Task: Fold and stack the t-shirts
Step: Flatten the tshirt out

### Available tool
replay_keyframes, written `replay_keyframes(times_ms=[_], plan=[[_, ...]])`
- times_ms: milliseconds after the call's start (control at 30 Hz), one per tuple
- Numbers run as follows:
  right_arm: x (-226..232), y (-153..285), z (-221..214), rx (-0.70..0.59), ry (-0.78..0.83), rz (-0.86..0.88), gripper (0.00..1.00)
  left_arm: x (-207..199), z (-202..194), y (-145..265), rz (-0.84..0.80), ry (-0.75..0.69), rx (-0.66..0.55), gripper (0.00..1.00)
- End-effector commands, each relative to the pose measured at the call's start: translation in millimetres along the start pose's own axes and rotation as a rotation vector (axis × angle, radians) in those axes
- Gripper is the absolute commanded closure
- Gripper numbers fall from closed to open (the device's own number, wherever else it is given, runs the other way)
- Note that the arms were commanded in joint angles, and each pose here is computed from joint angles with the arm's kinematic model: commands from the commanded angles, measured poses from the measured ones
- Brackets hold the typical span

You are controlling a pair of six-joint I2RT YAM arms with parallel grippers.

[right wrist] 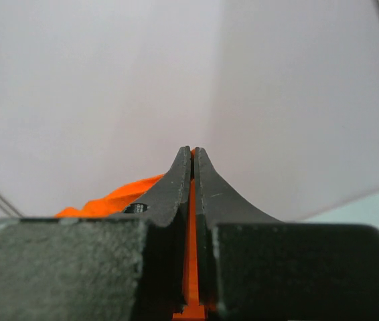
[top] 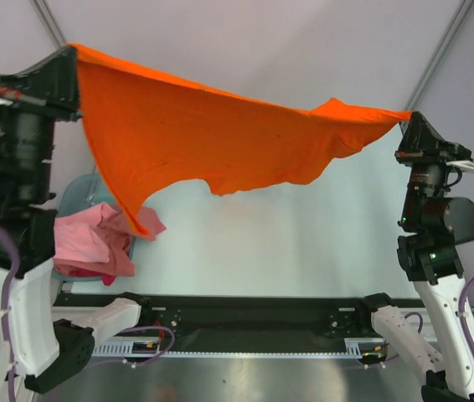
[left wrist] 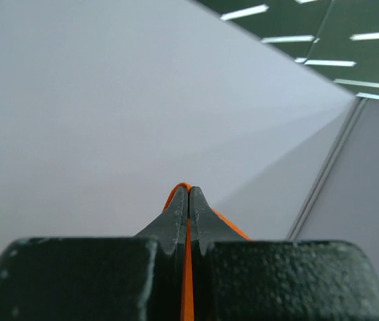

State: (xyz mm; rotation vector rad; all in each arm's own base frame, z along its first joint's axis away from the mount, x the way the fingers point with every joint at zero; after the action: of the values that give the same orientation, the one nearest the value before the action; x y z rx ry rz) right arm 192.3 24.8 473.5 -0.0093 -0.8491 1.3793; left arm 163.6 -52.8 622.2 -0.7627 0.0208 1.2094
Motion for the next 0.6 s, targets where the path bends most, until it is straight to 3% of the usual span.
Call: replay_keyframes(times_ms=[0,200,300,567], plan=[[20,14,61,-0.258,-0.111,0.147,1.00,-25,51,17,-0.131,0.009,-0.183,1.00],[37,42,135,-0.430,-0.120,0.249,1.00,-47,63,38,-0.289,0.087,-0.150,1.00],[40,46,155,-0.485,-0.096,0.247,1.00,-39,51,28,-0.247,0.093,-0.136,1.00],[49,-19,108,-0.434,0.042,0.193,1.00,-15,-4,-46,-0.148,0.104,-0.088,1.00]])
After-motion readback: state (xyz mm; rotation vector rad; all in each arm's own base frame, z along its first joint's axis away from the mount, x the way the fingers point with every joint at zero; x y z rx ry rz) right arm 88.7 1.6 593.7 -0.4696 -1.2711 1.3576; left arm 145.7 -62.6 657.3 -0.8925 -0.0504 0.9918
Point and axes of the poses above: each gripper's point midway between its finger pads, its own y axis back along the fingers, its own x axis along the line the jaws close on, z = x × y, the point moved 9 cm from there along y, back along the fingers, and after that the axes turned 4 degrees about y, right-handed, at the moved point
